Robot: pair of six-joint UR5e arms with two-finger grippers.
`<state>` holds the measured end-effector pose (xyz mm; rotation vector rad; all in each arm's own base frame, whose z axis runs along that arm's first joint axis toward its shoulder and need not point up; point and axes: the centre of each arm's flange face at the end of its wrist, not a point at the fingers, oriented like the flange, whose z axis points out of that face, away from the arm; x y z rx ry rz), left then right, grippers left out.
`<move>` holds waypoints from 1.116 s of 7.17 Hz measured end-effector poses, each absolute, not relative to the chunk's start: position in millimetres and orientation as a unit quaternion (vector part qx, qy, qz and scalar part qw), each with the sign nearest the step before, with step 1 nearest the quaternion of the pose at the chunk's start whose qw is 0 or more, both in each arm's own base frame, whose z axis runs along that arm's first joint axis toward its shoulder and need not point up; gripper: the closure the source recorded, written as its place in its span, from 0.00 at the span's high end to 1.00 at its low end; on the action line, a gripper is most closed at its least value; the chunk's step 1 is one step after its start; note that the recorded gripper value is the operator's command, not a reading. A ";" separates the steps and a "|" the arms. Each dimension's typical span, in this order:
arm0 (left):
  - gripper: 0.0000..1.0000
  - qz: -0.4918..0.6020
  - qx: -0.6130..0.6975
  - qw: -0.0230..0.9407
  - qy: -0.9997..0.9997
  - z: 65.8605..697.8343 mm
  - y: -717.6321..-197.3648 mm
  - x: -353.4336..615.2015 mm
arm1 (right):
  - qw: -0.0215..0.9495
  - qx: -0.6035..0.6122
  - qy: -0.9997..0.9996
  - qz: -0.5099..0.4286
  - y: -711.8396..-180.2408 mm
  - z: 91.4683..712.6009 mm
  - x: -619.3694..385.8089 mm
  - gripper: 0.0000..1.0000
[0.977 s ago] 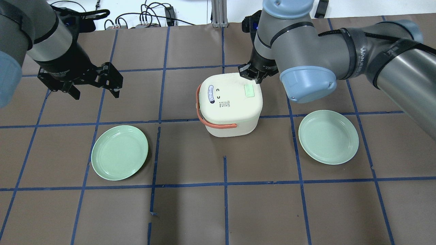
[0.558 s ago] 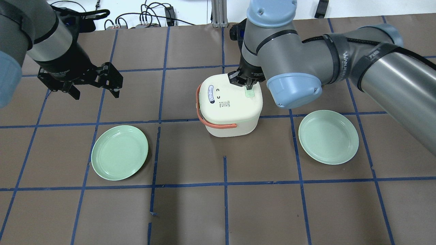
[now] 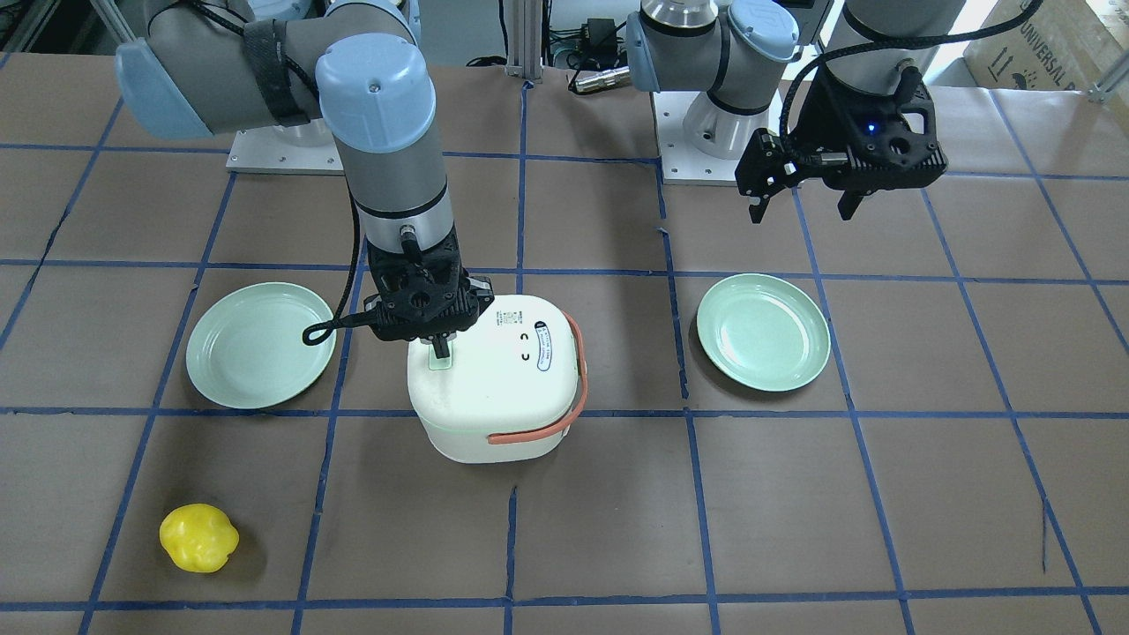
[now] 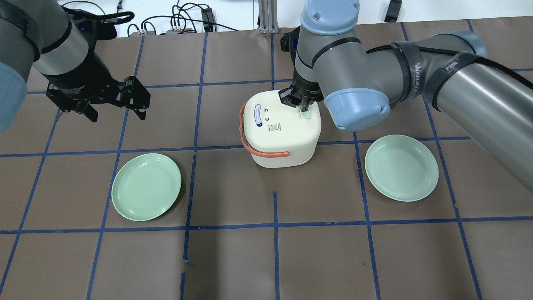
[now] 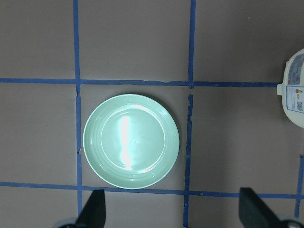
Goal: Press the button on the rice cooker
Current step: 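Press down on the green lid button with the right gripper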
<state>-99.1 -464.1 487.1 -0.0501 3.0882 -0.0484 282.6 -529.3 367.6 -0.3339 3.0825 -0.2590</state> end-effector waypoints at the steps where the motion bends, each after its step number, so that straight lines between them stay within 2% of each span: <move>1: 1.00 -0.016 -0.016 0.026 0.999 487.1 -464.1 -99.1 | 0.016 -0.104 0.991 -0.084 -532.4 367.8 277.3 0.10; 8: 1.00 -0.016 -0.016 0.026 0.999 487.1 -464.1 -99.1 | 0.013 -0.098 0.991 -0.086 -534.0 363.2 274.5 0.09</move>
